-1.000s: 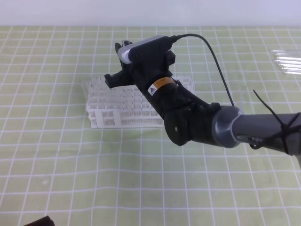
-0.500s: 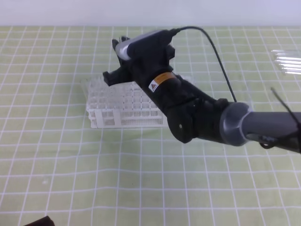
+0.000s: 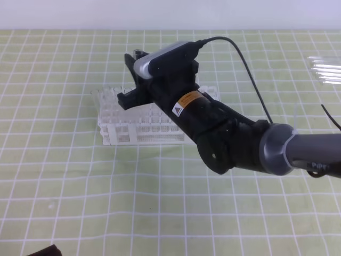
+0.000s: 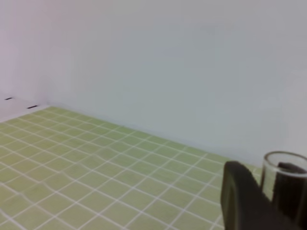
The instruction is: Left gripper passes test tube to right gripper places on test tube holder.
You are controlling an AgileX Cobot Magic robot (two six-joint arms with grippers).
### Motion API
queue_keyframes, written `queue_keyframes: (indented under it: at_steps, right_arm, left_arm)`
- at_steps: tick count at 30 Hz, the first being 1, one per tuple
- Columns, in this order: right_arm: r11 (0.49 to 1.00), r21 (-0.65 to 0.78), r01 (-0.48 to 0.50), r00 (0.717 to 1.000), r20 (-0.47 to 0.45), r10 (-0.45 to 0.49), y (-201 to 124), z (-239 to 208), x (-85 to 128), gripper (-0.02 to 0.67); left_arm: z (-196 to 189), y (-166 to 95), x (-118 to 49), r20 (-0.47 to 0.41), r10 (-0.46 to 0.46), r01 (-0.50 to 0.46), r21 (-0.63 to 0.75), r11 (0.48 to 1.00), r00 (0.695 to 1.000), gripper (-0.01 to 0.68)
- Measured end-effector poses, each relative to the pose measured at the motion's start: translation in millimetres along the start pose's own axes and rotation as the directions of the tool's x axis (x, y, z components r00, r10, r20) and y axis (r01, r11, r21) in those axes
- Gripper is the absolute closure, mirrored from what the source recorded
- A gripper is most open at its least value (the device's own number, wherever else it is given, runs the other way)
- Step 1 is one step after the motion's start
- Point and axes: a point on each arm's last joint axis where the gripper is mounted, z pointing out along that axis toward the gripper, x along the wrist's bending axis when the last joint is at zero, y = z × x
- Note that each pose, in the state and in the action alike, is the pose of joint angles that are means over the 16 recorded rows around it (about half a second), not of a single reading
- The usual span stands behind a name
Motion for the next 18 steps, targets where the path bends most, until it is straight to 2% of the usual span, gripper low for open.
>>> queue_keyframes:
  at_steps: [8,18]
  right_arm:
    - [1.000,0.011,-0.011,0.999,-0.032,0.012,-2.5,-1.4,3.9,0.639]
    - [0.999,0.032,-0.009,1.000,-0.025,0.009,-7.9,-0.7,3.3,0.639]
  left_arm:
    - [0.4,-0.7,0.0,0.000,0.002,-0.002,0.001,1.000,1.000,0.673]
    - [0.4,-0.6,0.0,0.000,0.001,-0.001,0.001,1.000,1.000,0.673]
